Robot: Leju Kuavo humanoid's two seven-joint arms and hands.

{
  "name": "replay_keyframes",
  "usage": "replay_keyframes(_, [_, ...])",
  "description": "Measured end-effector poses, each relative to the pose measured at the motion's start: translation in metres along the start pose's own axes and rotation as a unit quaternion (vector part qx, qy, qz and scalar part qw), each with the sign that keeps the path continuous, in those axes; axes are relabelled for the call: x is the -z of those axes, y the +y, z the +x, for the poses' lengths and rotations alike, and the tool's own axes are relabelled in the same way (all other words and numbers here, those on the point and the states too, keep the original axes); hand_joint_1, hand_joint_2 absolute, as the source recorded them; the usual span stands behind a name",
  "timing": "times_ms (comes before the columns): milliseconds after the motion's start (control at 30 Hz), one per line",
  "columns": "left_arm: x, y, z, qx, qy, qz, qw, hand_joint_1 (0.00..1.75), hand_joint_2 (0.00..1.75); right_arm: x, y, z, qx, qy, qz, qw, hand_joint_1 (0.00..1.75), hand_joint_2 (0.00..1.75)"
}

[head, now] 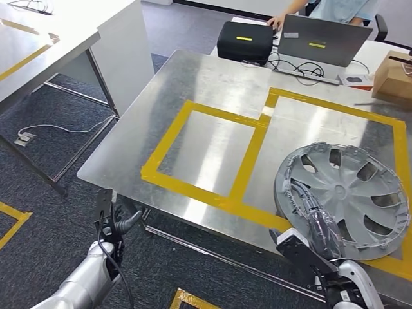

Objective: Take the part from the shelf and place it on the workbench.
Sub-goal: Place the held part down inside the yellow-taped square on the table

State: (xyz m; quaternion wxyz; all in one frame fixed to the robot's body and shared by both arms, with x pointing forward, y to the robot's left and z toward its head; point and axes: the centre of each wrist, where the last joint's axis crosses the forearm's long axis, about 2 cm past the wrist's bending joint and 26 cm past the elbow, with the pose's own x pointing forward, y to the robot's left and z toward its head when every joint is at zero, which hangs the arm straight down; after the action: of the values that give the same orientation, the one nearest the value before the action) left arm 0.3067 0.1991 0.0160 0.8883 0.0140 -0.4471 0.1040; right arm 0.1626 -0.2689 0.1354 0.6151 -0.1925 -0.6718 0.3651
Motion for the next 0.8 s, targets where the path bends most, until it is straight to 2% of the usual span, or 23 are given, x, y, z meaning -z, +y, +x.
replay_keyframes(167, [0.0, -0.002, 0.003, -0.005, -0.002, -0.001, 1.0, 0.0, 0.0, 0.01, 0.01, 0.015, 0.005, -0.049, 0.015, 0.999, 0.0, 0.0])
replay_keyframes(333, [-0.001, -0.005, 0.003, -0.007, 0.001, 0.002, 1.0, 0.0, 0.0, 0.015, 0.016, 0.02, 0.01, -0.068, 0.028, 0.997, 0.0, 0.0])
replay_keyframes(633, [0.004, 0.023, 0.009, -0.003, -0.003, 0.027, 1.0, 0.0, 0.0, 0.018, 0.02, 0.02, 0.013, -0.078, 0.039, 0.996, 0.0, 0.0])
replay_keyframes(800, [0.0, 0.023, 0.006, -0.003, -0.026, 0.055, 0.998, 0.0, 0.0, 0.022, 0.02, 0.021, 0.024, -0.105, 0.035, 0.994, 0.0, 0.0])
